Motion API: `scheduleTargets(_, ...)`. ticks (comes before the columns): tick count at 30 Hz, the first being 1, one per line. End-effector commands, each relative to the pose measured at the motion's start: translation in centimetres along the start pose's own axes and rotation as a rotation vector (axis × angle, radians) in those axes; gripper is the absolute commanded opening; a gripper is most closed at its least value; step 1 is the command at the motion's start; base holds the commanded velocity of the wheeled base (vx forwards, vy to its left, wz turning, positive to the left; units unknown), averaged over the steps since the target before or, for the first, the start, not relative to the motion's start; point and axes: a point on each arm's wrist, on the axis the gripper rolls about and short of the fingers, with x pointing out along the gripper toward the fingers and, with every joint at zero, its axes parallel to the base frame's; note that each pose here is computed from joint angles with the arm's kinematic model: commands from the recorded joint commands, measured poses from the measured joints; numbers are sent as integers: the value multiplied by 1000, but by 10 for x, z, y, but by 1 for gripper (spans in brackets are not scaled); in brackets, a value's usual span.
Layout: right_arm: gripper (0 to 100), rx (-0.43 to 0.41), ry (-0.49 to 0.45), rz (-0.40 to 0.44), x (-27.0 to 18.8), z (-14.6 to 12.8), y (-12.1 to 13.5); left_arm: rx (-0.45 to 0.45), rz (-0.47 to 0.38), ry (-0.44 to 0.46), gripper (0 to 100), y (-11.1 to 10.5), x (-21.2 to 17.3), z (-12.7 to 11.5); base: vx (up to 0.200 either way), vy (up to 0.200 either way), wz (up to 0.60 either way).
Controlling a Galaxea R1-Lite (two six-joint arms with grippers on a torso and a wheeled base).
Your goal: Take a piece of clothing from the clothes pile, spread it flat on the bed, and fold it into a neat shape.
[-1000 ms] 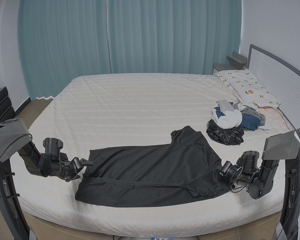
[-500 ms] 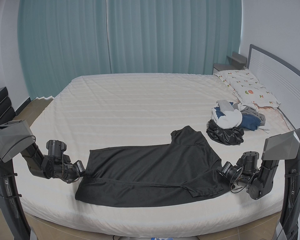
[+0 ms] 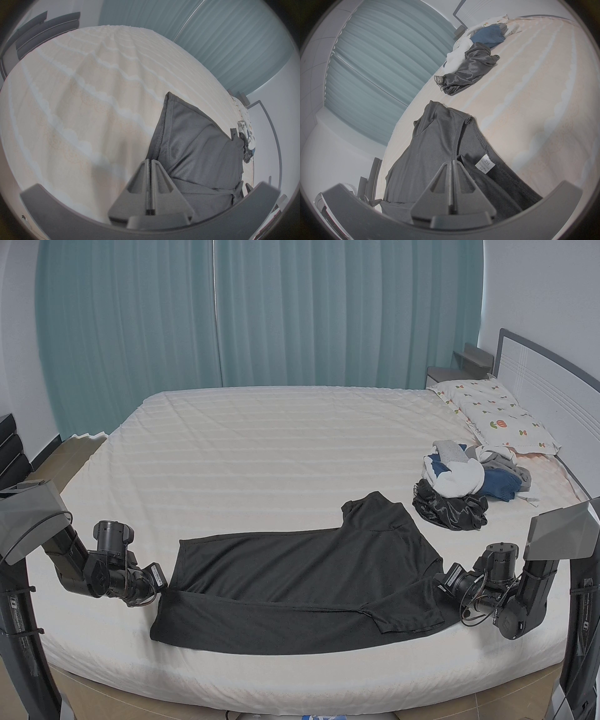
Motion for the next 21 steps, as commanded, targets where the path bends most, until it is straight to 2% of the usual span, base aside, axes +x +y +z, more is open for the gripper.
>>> scheduleTargets(1, 0, 0, -2, 4, 0, 1, 1, 4, 10, 16, 0, 2, 2, -2, 0, 0, 0)
scheduleTargets(6, 0, -3, -21, 19, 1, 1, 1, 7, 16, 31, 0, 3, 4, -3, 0, 0, 0)
scheduleTargets(7, 0, -4, -23, 24, 1, 1, 1, 5, 16, 31, 100, 3, 4, -3, 0, 0, 0)
scheduleTargets(8, 100, -5, -21, 25, 1, 0, 2, 5, 16, 30, 100, 2, 4, -2, 0, 0, 0)
scheduleTargets(14, 100, -2, -40, 37, -4, 4, 3, 7, 2, 25, 100, 1, 2, -1, 0, 0, 0)
scheduleTargets(21, 100, 26, -108, 43, -22, 22, -3, -1, -9, 12, 100, 0, 0, 2, 0, 0, 0)
